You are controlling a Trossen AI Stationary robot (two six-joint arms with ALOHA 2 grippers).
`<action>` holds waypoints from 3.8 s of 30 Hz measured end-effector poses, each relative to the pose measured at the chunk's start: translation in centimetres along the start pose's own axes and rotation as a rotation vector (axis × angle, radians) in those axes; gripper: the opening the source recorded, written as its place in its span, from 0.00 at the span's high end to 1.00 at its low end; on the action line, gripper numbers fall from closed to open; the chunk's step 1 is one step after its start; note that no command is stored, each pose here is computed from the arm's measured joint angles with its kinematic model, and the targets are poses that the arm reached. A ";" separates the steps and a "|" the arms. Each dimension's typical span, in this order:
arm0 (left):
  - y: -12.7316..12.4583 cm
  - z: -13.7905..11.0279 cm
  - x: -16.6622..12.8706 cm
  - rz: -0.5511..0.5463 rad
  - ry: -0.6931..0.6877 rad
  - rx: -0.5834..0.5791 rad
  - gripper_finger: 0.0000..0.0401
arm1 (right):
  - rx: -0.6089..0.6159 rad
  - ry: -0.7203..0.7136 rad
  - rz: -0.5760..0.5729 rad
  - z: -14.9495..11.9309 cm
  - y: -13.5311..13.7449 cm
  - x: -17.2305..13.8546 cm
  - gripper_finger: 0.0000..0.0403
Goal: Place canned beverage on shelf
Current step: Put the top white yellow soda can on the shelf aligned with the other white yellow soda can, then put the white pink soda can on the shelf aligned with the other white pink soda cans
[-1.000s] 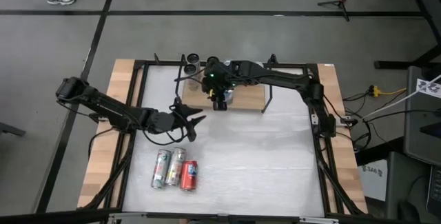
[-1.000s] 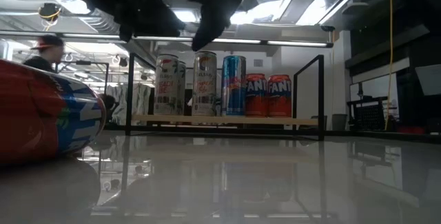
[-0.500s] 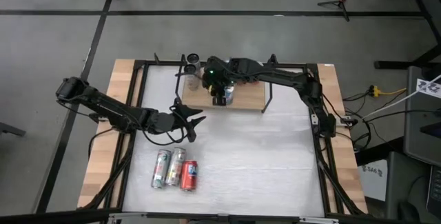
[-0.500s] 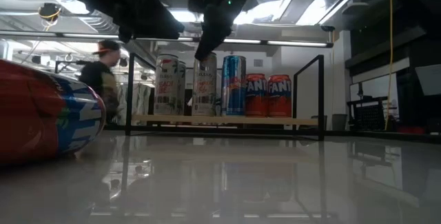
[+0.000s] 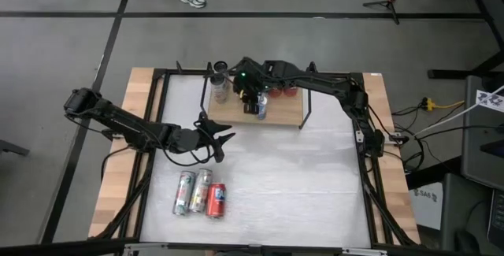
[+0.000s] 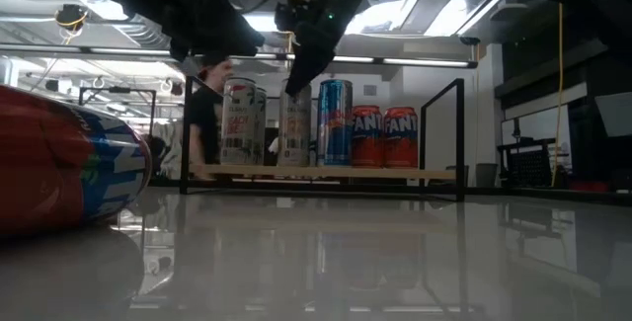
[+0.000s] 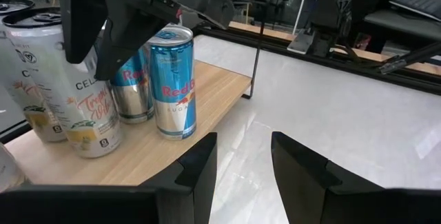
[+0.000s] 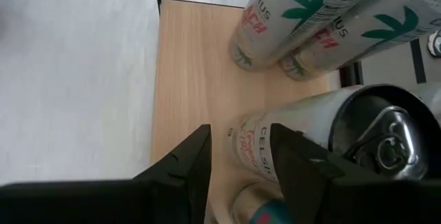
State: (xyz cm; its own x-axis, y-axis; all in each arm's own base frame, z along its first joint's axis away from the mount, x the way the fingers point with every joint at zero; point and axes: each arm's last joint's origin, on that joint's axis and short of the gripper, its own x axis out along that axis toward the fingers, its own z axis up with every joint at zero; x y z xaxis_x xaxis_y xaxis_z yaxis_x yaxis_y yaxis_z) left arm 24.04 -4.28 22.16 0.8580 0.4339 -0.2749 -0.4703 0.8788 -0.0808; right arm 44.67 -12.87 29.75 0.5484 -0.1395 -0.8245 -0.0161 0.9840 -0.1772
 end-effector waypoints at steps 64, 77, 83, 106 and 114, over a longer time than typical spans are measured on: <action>0.9 2.6 -0.2 -0.401 -0.023 -0.118 0.31 | 0.090 -0.022 0.246 -6.6 14.6 -14.6 0.63; 1.1 2.6 0.0 -0.387 -0.027 -0.116 0.29 | 0.089 -0.035 0.246 -6.5 14.6 -14.6 0.63; 1.1 2.6 0.0 -0.390 -0.027 -0.115 0.29 | 0.089 -0.035 0.246 -6.5 14.6 -14.6 0.63; 1.2 3.5 -1.4 -0.553 -0.006 -0.177 0.02 | 0.066 -0.058 0.246 -6.2 14.6 -14.4 0.63; 3.0 2.5 -4.8 -0.509 0.328 -0.477 0.02 | 0.062 -0.074 0.246 -6.1 14.6 -14.5 0.63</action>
State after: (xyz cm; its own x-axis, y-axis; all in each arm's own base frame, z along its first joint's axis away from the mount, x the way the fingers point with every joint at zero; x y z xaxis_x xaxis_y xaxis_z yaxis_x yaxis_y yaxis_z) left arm 18.99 -3.25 25.68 0.9225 -0.1474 -0.3567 -0.1358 0.7411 -0.6575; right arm 31.42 2.84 35.80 0.5944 0.1107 -0.7965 -0.1062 0.9926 0.0587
